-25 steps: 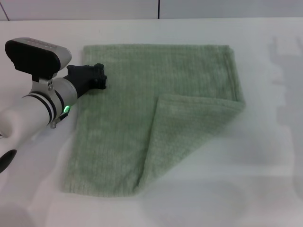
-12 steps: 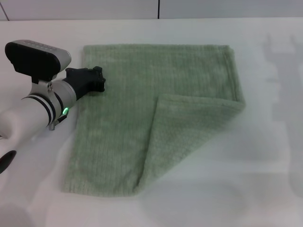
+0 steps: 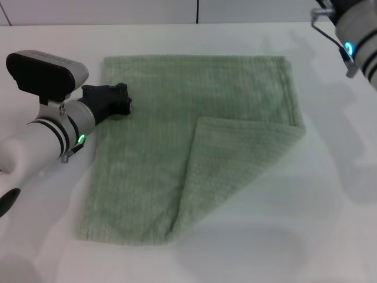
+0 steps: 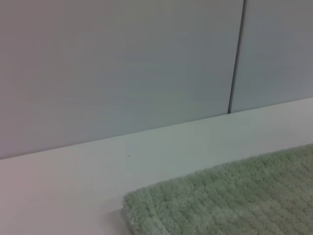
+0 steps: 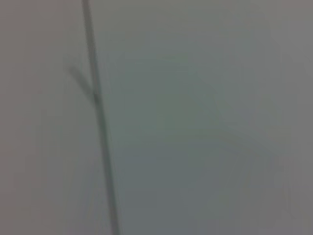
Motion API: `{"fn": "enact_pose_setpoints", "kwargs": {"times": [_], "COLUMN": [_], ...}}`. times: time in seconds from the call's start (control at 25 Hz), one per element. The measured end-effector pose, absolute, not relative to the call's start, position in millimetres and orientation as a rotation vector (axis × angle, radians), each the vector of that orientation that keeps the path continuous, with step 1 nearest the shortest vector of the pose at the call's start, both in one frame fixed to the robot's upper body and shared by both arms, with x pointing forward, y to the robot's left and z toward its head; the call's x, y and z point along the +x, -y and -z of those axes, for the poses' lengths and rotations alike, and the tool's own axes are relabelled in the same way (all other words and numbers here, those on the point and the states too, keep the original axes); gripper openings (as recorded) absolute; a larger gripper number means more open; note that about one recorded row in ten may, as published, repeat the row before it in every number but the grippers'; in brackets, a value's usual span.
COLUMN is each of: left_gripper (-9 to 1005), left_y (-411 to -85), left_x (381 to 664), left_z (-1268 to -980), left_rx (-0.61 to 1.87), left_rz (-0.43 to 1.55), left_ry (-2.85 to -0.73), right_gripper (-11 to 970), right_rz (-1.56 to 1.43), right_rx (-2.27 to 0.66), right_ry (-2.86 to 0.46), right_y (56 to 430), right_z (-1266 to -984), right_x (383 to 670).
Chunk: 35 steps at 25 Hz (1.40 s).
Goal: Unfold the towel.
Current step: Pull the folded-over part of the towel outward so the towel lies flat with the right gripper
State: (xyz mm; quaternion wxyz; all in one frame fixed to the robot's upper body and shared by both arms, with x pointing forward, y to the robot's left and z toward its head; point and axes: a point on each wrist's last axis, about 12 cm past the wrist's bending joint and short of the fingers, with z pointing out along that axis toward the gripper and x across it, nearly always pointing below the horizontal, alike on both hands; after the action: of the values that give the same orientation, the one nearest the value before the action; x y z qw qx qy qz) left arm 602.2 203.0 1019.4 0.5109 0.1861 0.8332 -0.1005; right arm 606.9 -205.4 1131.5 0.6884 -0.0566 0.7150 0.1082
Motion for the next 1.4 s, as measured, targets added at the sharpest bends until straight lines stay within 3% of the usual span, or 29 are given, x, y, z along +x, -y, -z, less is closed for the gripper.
{"fn": "enact_pose_setpoints", "kwargs": {"times": [0.44, 0.68, 0.92, 1.4], "left_gripper": [-2, -2, -2, -2], "left_y": [-203, -200, -199, -198], "left_x": [602, 601, 602, 603], "left_z": [-1019, -1020, -1021, -1022], "left_rx": [0.446, 0.457, 0.459, 0.461], "left_rz": [0.246, 0.255, 0.257, 0.259], "left_ry": [-2.002, -1.998, -1.995, -1.992], "right_gripper": [649, 648, 647, 645], "right_rz": [-0.37, -0.393, -0.401, -0.406], "right_rx": [-0.533, -0.814, -1.026, -1.243], "right_ry": [-1.965, -2.105, -2.209, -2.365], "right_y": [170, 150, 138, 130], "right_z": [-1197, -1210, -1203, -1161], "right_x": [617, 611, 611, 628]}}
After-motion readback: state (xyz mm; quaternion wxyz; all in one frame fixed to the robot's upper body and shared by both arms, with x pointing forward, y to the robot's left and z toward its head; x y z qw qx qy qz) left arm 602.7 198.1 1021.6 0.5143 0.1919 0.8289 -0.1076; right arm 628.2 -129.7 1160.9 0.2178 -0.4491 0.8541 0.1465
